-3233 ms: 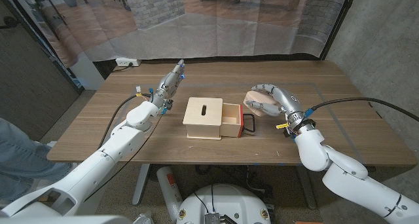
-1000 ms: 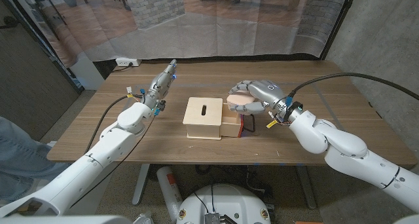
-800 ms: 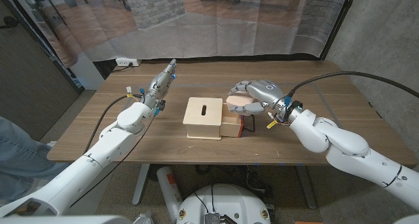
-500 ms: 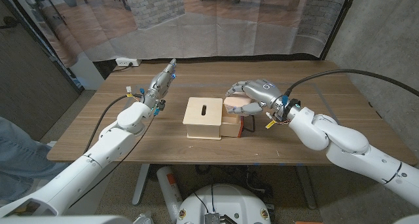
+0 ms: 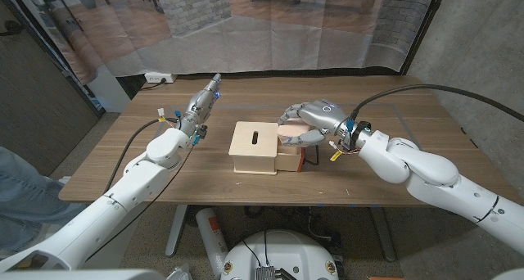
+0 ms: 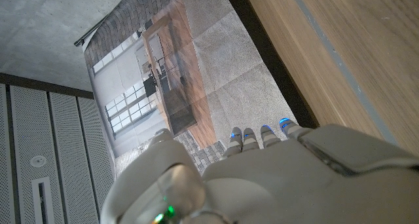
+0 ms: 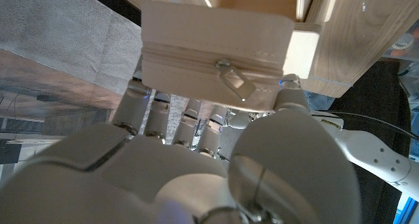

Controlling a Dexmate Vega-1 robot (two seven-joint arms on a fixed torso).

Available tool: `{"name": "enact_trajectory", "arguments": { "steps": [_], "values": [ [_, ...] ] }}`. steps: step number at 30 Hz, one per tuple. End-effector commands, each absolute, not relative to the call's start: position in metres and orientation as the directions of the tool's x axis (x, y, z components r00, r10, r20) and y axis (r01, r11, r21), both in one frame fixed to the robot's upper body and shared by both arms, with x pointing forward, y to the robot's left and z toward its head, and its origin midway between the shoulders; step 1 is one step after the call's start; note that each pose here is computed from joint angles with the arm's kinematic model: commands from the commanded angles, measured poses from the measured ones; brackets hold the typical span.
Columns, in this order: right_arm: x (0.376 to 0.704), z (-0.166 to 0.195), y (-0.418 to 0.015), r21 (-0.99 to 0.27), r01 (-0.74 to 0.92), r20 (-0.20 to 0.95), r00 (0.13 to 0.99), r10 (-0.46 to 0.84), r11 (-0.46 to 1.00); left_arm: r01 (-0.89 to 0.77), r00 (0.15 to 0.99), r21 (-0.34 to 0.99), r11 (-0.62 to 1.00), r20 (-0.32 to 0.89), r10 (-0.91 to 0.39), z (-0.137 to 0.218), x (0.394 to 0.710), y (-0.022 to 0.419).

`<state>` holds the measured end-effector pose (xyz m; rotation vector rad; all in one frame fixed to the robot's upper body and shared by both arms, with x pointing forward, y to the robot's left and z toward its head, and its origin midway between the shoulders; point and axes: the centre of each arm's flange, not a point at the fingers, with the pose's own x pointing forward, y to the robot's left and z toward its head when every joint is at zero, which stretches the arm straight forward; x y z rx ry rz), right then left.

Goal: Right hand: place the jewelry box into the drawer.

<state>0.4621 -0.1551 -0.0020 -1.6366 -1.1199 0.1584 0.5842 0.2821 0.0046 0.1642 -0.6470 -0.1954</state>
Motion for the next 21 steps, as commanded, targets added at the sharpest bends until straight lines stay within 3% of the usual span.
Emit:
{"name": "enact_trajectory", "arguments": {
  "steps": [1, 21],
  "values": [
    [0.4677, -0.0062, -0.152, -0.814, 0.58, 0.353, 0.548, 0.759, -0.04, 0.124, 0.784, 0.214, 0.969, 0.577, -0.228, 0.0012, 0.58, 0.2792],
    [0.4762, -0.0151, -0.1526, -0.795, 0.591, 0.284, 0.566, 0.774, -0.141, 0.109, 0.794, 0.208, 0.972, 0.57, -0.211, -0.0057, 0.5744, 0.2842]
  ]
}}
